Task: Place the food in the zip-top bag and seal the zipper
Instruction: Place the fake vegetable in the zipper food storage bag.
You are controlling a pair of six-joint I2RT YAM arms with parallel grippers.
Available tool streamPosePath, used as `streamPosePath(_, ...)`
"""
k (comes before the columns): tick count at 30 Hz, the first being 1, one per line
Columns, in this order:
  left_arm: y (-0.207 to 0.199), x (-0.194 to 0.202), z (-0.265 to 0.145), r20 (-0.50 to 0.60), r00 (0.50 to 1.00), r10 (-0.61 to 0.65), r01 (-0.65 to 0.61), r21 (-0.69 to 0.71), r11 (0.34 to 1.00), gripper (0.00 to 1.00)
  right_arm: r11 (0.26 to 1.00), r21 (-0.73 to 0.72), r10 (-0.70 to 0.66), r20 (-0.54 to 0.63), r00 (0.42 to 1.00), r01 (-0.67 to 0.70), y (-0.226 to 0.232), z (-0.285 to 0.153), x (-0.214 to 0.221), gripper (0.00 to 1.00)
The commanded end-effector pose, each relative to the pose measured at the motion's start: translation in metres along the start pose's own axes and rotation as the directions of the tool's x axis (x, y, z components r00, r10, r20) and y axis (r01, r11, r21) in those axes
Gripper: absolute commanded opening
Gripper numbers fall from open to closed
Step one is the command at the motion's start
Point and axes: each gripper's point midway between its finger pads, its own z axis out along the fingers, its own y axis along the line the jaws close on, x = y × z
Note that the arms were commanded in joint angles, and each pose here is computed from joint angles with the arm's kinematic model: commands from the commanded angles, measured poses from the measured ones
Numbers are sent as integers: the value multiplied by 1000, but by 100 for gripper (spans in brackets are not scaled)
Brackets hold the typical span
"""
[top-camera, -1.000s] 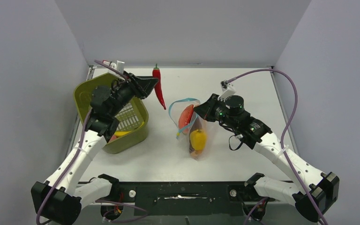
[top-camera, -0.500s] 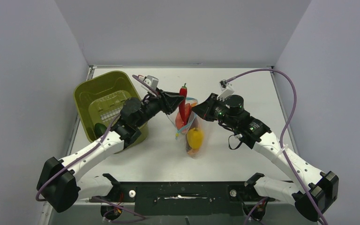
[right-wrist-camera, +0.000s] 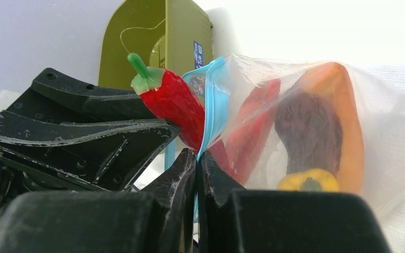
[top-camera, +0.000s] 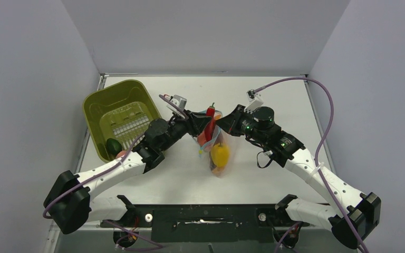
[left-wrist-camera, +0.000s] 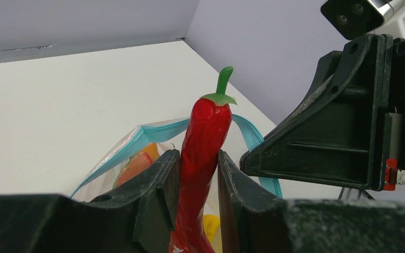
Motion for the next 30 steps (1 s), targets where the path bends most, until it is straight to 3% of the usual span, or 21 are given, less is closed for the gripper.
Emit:
streamPosePath(1, -10, -20, 2, 86, 996, 5, -6, 21, 1000, 13, 997, -79, 6, 111, 994, 3, 22, -7, -30, 0)
streamPosePath(7, -17, -18, -3, 112, 990, -89, 83, 59, 995, 15, 997, -73, 9, 109, 994, -1, 19, -4, -30, 0)
streamPosePath(18, -22, 20, 0, 42, 990, -133, 131, 44, 990, 15, 998, -69, 14, 134, 991, -5, 16, -4, -37, 0)
streamPosePath(24, -27, 20, 1, 54, 987, -154, 151, 52, 987, 15, 998, -65, 15, 138, 990, -6, 13, -5, -37, 0)
streamPosePath(27, -27, 28, 1, 26, 989, -144, 143, 49, 989, 26, 998, -64, 16, 144, 989, -7, 12, -7, -38, 0)
streamPosePath(30, -26, 24, -1, 23, 993, -118, 117, 34, 993, 43, 998, -67, 8, 148, 989, 2, 13, -10, -39, 0)
